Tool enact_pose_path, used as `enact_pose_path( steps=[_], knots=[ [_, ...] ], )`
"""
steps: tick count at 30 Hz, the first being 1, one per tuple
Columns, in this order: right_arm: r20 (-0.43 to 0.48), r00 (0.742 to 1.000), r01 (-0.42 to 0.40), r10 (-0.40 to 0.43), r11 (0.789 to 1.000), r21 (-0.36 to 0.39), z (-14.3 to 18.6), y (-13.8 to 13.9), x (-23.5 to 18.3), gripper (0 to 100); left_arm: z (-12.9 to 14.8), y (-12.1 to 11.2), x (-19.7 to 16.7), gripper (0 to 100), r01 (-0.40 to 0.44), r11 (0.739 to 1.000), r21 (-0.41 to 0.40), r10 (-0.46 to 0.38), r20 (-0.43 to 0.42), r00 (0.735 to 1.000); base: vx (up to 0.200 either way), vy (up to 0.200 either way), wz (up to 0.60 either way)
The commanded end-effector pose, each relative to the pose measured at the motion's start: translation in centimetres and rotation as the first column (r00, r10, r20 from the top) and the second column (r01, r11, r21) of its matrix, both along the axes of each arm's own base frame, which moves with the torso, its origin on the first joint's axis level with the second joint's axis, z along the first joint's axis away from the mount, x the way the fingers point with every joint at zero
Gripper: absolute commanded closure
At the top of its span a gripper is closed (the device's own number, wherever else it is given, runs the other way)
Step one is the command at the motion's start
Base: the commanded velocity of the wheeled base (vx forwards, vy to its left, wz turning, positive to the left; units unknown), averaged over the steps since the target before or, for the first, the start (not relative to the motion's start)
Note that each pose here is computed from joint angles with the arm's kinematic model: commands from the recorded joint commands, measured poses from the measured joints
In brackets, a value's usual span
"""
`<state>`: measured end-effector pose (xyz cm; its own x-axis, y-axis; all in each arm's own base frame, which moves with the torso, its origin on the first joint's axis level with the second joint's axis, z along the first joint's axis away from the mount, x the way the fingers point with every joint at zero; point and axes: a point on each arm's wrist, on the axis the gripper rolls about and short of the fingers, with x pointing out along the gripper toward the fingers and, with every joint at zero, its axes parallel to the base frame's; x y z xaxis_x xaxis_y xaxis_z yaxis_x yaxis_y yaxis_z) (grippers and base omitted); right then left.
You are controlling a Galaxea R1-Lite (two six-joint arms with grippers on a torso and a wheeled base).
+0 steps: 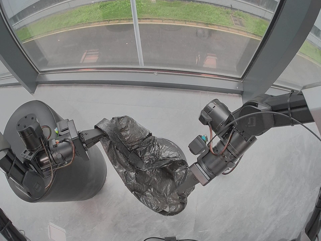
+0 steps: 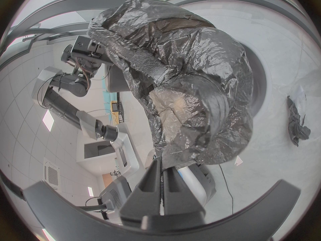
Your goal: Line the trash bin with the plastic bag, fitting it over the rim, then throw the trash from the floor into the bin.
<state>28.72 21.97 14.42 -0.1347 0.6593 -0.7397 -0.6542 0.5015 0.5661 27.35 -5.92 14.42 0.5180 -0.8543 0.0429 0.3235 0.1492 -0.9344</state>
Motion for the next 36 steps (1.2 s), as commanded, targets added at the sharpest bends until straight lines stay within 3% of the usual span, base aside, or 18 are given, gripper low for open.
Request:
enact_pose_path(
  steps=[1,7,13,30,36],
  knots=[
    [-0.012,1.000,0.016,-0.016,1.000,-0.005,-2.1,1.4,1.9,100,-1.2,0.6,1.1,100,-0.013,1.000,-0.010,0.013,-0.030,0.999,0.000,0.000,0.00],
    [0.016,0.997,0.071,-0.070,0.997,-0.036,-3.0,2.2,3.3,100,-2.4,1.6,2.1,100,-0.017,1.000,-0.023,0.016,-0.024,1.000,0.000,0.000,0.00],
    [0.011,0.997,0.074,-0.074,0.996,-0.048,-3.4,2.3,3.4,100,-3.0,2.6,2.1,100,-0.036,0.999,-0.019,0.035,-0.051,0.998,0.000,0.000,0.00],
    [-0.018,0.994,0.106,-0.108,0.992,-0.070,-4.1,0.6,3.6,100,-6.2,2.3,3.0,100,-0.029,1.000,-0.008,0.028,-0.158,0.987,0.000,0.000,0.00],
    [0.040,0.993,0.114,-0.113,0.993,-0.029,-3.8,0.1,3.5,100,-7.5,1.8,3.3,100,-0.014,1.000,-0.002,0.013,-0.194,0.981,0.000,0.000,0.00]
  ],
)
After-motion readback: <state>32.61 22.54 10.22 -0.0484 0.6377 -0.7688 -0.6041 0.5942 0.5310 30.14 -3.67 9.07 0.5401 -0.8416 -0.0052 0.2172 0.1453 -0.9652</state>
